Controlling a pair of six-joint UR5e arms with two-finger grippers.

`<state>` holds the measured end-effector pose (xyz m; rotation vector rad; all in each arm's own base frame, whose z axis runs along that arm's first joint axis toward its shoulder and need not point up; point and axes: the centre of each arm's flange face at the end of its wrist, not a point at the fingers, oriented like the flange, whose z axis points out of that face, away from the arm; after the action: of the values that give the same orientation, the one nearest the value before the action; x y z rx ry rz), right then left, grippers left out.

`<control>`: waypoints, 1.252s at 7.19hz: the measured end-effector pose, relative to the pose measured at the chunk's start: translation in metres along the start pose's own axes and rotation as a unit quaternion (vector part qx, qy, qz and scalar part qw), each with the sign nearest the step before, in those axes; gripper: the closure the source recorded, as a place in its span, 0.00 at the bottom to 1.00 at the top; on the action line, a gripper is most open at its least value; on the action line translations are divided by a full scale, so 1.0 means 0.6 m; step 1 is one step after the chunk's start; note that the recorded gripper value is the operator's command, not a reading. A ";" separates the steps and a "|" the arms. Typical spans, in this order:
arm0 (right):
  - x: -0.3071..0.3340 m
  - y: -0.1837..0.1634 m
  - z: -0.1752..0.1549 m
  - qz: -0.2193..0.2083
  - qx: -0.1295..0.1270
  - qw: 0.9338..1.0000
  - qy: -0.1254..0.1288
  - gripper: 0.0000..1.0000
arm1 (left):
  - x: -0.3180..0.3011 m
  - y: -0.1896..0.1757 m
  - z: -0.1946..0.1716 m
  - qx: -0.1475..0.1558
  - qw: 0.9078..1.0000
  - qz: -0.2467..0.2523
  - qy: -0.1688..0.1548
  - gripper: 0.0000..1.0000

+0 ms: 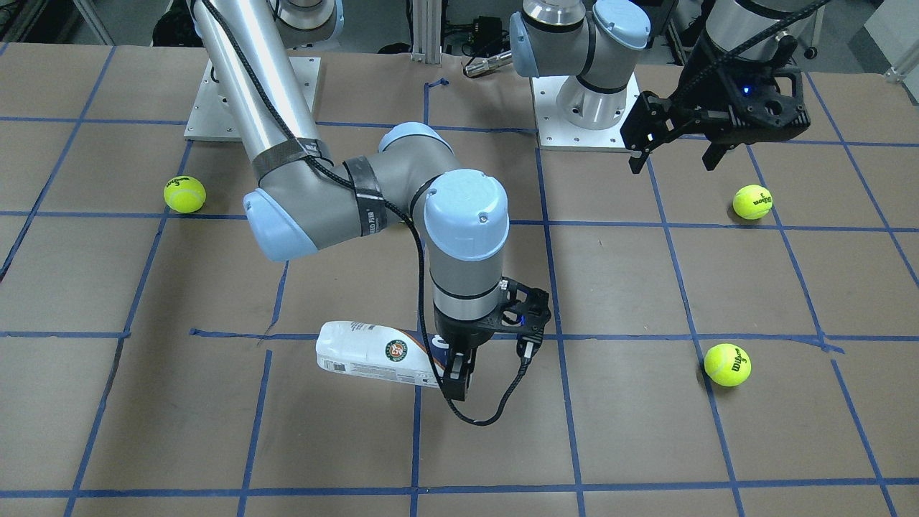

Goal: Lift up tennis ball bucket
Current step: 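Carry the can toward the table center and lay it on its side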

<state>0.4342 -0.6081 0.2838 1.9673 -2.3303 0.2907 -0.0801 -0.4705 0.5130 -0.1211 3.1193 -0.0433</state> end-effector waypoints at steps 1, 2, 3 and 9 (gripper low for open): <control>-0.029 -0.006 0.022 -0.045 0.003 0.999 -0.003 0.51 | 0.000 0.000 0.001 0.000 1.000 0.000 0.000 0.00; -0.056 -0.014 0.039 -0.068 0.002 0.998 -0.009 0.46 | 0.000 -0.001 0.001 0.000 1.000 0.000 0.000 0.00; -0.085 -0.030 0.051 -0.085 0.003 0.996 -0.017 0.42 | 0.000 -0.001 0.001 0.000 1.000 0.000 0.001 0.00; -0.132 -0.070 0.070 -0.090 0.006 0.996 -0.014 0.00 | 0.000 -0.002 0.003 0.000 1.000 0.000 0.000 0.00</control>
<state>0.4916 -0.5464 0.2325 2.1814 -2.1516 0.2663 -0.0798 -0.4714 0.5112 -0.1221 3.1197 -0.0419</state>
